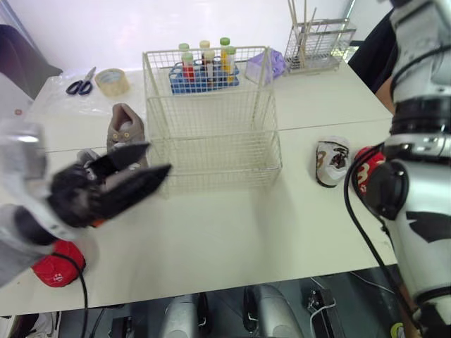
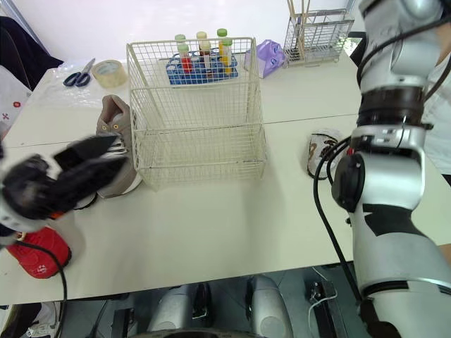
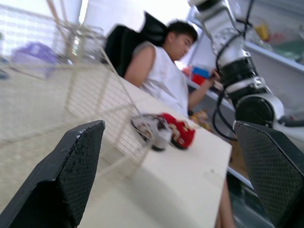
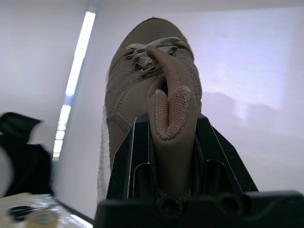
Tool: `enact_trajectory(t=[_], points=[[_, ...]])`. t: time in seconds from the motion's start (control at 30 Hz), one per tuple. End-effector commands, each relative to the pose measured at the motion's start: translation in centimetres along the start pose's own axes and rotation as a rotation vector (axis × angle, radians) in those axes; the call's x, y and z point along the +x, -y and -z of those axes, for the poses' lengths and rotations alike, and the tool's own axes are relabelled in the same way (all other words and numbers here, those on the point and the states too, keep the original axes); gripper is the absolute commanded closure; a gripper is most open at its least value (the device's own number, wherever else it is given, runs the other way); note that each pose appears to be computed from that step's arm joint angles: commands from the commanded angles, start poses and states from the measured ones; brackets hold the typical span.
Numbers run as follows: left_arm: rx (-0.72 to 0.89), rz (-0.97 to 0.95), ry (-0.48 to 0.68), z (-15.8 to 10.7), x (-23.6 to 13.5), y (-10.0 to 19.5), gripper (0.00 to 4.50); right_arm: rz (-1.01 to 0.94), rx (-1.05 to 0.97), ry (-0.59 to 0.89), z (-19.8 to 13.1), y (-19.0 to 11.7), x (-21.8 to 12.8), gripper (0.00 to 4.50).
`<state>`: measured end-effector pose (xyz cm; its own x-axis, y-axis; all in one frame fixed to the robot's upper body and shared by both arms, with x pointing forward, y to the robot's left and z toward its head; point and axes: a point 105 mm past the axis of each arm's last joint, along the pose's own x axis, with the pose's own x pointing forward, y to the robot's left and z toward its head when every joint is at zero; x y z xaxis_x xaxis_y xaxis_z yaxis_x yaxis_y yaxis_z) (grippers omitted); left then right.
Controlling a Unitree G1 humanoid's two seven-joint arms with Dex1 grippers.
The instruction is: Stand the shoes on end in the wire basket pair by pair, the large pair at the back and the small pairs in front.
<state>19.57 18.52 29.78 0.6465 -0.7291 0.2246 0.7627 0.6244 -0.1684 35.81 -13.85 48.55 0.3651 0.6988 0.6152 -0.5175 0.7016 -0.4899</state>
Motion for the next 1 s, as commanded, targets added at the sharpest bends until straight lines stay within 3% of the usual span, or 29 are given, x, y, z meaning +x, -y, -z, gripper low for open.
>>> enact_trajectory(t=[0.03,0.1,0.27,0.5,1.0], points=[[0.071,-0.067,0.072,-3.6,-2.1,-1.3,0.0,-0.252,-0.041,0.088,-3.5,-2.2,1.0,3.74],[0.026,-0.127,0.166,-5.6,-4.0,-2.8,0.0,-0.461,-0.103,0.009,-2.8,-4.4,0.6,3.74],[0.002,-0.071,0.152,-6.7,-4.8,-2.9,0.0,-0.797,-0.167,-0.106,-2.9,-7.0,-0.6,3.74],[0.0,0.113,0.0,-4.1,-1.8,-0.3,0.0,-0.914,-0.193,-0.068,-3.1,-9.7,-0.8,3.74],[-0.031,0.187,0.08,-6.0,-0.9,-1.5,0.0,-0.954,-0.207,-0.092,-2.9,-10.4,-2.2,3.74]])
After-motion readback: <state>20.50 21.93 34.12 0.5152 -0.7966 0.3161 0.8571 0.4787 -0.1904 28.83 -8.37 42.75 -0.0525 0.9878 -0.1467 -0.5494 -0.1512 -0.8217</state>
